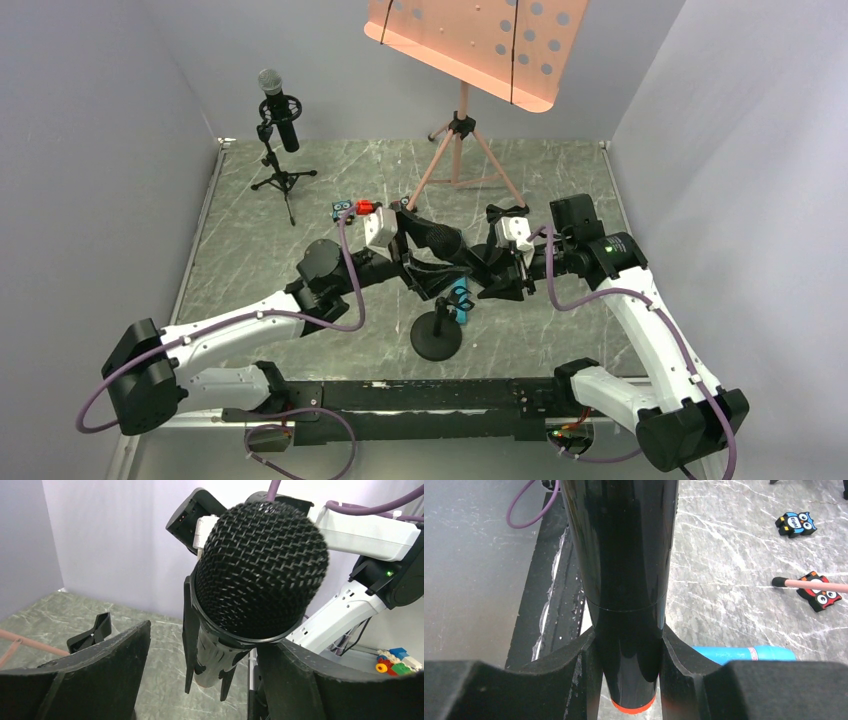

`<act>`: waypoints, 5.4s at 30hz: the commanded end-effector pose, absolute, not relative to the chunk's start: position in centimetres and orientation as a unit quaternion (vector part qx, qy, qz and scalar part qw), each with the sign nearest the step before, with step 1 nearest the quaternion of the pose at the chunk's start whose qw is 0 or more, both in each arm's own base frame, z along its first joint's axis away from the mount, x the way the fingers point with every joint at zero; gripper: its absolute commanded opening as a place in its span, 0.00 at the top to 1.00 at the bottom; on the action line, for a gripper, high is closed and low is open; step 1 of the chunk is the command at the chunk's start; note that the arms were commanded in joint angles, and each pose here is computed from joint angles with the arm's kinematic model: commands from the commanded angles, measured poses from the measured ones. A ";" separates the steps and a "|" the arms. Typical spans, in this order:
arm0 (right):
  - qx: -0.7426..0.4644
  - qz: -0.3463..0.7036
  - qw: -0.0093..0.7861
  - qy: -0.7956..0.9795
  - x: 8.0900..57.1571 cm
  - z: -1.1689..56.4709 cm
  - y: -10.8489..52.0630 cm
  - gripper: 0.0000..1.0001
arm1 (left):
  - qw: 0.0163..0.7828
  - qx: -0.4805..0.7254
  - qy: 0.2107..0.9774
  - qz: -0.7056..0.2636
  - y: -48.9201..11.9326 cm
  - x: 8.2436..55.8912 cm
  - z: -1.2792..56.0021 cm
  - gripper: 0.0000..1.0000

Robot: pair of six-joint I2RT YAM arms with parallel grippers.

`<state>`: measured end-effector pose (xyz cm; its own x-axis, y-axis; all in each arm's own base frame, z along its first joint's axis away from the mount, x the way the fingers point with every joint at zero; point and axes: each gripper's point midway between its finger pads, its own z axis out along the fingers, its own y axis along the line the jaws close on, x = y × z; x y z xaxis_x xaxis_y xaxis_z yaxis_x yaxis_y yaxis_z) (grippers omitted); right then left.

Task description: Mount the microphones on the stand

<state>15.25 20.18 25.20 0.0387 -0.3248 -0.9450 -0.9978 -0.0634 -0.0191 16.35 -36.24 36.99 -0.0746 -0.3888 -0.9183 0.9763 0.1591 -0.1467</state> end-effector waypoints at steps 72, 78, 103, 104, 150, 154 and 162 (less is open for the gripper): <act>-0.633 0.467 0.339 0.516 15.3 19.4 21.6 1.00 | 0.657 0.350 0.434 -0.508 -28.4 13.6 40.4 1.00; -0.637 0.471 0.334 0.511 15.6 19.7 22.0 0.96 | 0.650 0.351 0.434 -0.516 -28.8 13.5 40.0 1.00; -0.635 0.459 0.340 0.520 15.6 18.7 21.9 0.63 | 0.611 0.345 0.436 -0.564 -31.8 14.3 37.8 1.00; -0.634 0.460 0.341 0.520 15.5 18.7 21.9 0.63 | 0.609 0.345 0.438 -0.565 -31.9 14.3 37.6 1.00; -0.632 0.398 0.361 0.559 17.0 18.1 20.1 0.40 | 0.545 0.386 0.530 -0.522 -34.1 16.2 29.8 1.00; -0.621 0.391 0.376 0.566 17.4 18.4 19.2 0.39 | 0.535 0.388 0.537 -0.523 -34.5 16.3 28.7 1.00; -0.599 0.401 0.389 0.574 17.7 18.7 18.4 0.39 | 0.498 0.404 0.567 -0.517 -35.2 16.4 25.4 1.00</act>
